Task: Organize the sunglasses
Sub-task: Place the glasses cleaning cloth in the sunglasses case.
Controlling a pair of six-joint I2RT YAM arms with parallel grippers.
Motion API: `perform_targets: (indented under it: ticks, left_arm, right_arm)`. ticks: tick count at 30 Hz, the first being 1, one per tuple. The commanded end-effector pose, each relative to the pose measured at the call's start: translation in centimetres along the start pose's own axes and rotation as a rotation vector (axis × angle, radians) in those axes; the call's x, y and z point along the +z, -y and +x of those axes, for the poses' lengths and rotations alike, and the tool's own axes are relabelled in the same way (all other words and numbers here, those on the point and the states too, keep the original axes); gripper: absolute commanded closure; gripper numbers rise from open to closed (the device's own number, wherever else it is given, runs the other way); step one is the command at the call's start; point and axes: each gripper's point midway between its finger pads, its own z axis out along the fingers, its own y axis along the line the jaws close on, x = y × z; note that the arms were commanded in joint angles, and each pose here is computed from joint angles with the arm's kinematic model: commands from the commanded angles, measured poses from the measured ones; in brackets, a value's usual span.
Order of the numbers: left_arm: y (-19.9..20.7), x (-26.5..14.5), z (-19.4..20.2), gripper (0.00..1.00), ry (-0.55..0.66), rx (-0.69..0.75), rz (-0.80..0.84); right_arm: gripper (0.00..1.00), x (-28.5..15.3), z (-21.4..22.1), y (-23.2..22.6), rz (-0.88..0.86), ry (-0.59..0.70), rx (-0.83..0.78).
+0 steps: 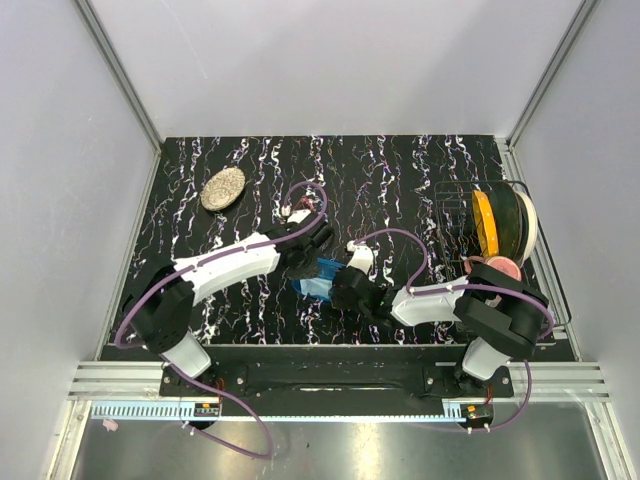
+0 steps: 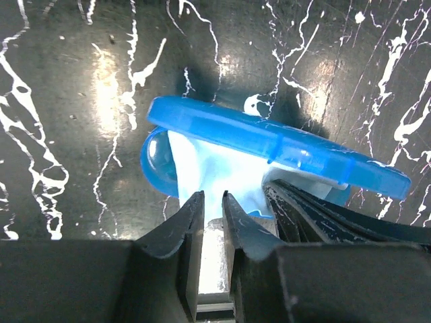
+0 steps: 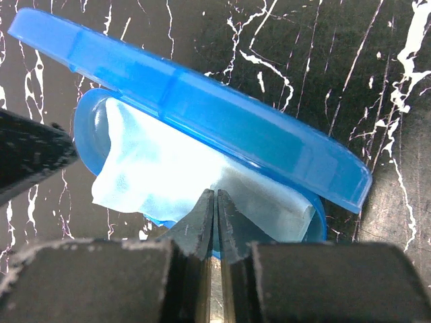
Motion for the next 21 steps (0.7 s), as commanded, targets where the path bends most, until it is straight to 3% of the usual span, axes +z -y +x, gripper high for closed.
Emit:
perform_targets:
  ticks: [1,10,21]
  left_arm:
    - [-0.6,-2.8,-2.6,0.78,0.105,-0.001,-0.02]
    - [0.8,-1.7,-1.4,0.74,0.061,0.016,0.063]
    - [1.7,2.2,0.8,0.82,-0.013,0.014,0.087]
  right_arm:
    - [0.89,-1.3,7.1,8.2,0.242,-0.251,-0.138]
    - [0.89,-1.2,7.2,8.3,0.248,-0.254,-0.14]
    - [0.9,-1.2,7.3,8.5,0.263,-0.257,-0.137]
